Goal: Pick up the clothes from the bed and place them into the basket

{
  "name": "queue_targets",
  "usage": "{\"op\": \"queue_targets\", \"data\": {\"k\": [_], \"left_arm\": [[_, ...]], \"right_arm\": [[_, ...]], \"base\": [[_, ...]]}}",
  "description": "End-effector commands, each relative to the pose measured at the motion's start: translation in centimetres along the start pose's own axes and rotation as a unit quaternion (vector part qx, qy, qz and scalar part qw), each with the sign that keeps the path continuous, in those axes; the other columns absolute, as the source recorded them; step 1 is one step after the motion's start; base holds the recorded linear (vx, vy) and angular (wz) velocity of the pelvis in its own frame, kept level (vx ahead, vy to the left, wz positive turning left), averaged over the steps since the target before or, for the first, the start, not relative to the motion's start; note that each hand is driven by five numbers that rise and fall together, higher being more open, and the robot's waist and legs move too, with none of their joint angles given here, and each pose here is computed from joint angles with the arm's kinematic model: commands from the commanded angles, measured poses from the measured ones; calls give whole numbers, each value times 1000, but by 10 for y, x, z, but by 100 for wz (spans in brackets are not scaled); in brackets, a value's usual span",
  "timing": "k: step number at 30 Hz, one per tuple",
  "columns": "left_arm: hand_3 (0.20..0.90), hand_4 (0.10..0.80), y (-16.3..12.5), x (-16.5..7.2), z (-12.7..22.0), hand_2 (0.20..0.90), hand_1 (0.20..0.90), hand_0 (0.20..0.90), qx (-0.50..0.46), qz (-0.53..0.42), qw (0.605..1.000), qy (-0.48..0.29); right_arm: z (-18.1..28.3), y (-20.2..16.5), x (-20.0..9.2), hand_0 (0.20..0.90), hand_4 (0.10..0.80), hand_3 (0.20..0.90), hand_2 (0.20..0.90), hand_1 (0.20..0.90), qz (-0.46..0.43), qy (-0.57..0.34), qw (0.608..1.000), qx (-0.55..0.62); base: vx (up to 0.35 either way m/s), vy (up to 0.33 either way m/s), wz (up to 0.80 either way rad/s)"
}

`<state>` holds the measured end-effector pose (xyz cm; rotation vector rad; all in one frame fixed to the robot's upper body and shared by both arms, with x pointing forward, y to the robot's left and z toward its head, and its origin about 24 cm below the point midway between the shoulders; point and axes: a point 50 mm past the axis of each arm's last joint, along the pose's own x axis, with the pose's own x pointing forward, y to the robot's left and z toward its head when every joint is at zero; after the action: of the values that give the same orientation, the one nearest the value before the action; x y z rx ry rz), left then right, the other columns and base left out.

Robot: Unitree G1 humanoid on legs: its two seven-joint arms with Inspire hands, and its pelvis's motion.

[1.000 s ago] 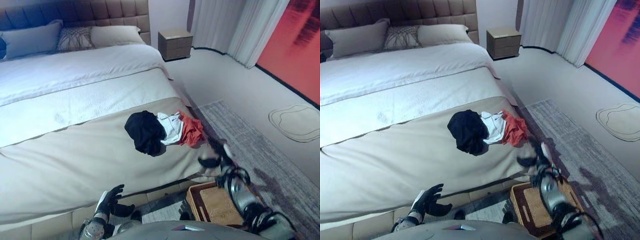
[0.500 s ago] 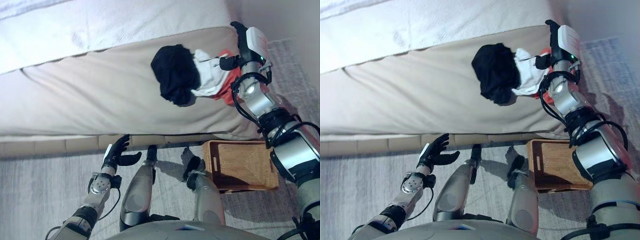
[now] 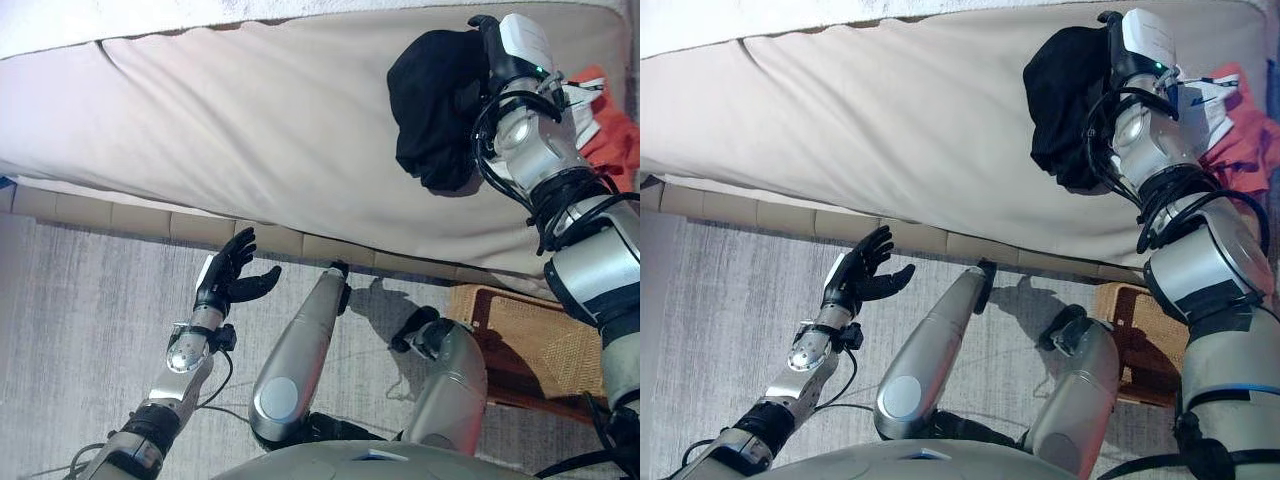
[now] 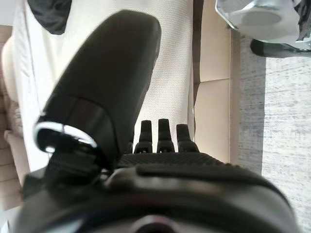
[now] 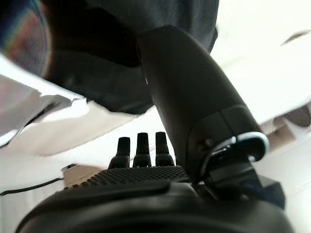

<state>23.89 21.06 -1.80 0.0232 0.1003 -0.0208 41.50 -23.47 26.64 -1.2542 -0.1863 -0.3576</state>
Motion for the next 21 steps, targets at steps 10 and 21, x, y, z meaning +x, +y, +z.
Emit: {"op": "queue_targets", "data": {"k": [10, 21], "left_arm": [[900, 800, 19, -11, 49, 900, 900, 900, -38, 9, 990, -134], [900, 800, 21, -14, 60, 900, 900, 900, -32, -1, 988, -150]], "right_arm": [[-1, -63, 18, 900, 800, 900, 900, 900, 22, 88, 994, -56], [-24, -56, 14, 641, 498, 598, 641, 641, 92, 139, 986, -5]], "base": [[-32, 1, 7], [-11, -33, 4]]}}
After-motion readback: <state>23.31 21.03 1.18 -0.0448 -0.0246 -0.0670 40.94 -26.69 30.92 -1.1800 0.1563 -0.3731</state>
